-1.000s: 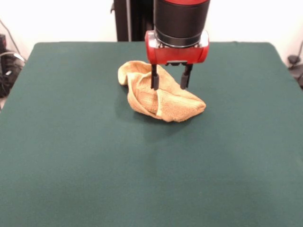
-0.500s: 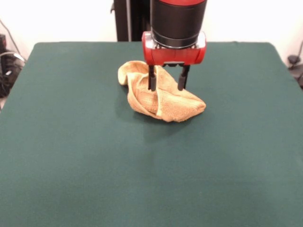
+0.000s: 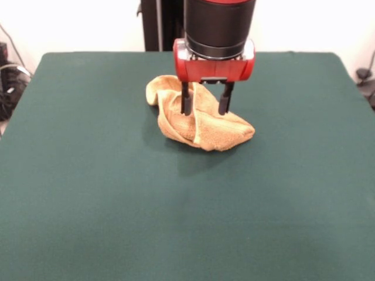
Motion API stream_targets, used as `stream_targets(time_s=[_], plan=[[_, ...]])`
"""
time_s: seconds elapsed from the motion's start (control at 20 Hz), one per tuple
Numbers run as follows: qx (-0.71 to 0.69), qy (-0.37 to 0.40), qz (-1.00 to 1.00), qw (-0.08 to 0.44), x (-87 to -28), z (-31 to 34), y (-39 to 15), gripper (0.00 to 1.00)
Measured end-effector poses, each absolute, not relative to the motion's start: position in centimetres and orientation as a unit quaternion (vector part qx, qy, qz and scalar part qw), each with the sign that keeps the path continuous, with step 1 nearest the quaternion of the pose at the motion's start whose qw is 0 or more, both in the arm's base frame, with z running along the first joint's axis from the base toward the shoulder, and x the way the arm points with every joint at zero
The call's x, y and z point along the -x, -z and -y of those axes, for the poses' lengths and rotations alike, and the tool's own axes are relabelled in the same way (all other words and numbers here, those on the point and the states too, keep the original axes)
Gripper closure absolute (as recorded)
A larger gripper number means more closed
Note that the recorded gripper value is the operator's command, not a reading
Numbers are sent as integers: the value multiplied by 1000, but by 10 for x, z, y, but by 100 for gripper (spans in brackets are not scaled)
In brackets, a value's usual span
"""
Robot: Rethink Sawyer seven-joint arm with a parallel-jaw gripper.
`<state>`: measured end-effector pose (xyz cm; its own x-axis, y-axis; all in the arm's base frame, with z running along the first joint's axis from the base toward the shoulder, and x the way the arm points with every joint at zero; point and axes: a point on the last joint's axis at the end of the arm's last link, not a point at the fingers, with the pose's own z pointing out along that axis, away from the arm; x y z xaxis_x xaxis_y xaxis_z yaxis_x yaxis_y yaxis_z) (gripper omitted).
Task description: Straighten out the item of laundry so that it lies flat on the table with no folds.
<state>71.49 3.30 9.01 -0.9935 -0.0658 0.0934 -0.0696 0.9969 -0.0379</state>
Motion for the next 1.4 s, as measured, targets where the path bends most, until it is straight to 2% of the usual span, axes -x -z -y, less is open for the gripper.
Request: stream_targets(time_s=[0.7, 1.4], plan=[[-34, -25, 999, 30, -738, -28, -81, 0], [-35, -22, 998, 47, -740, -29, -45, 0]])
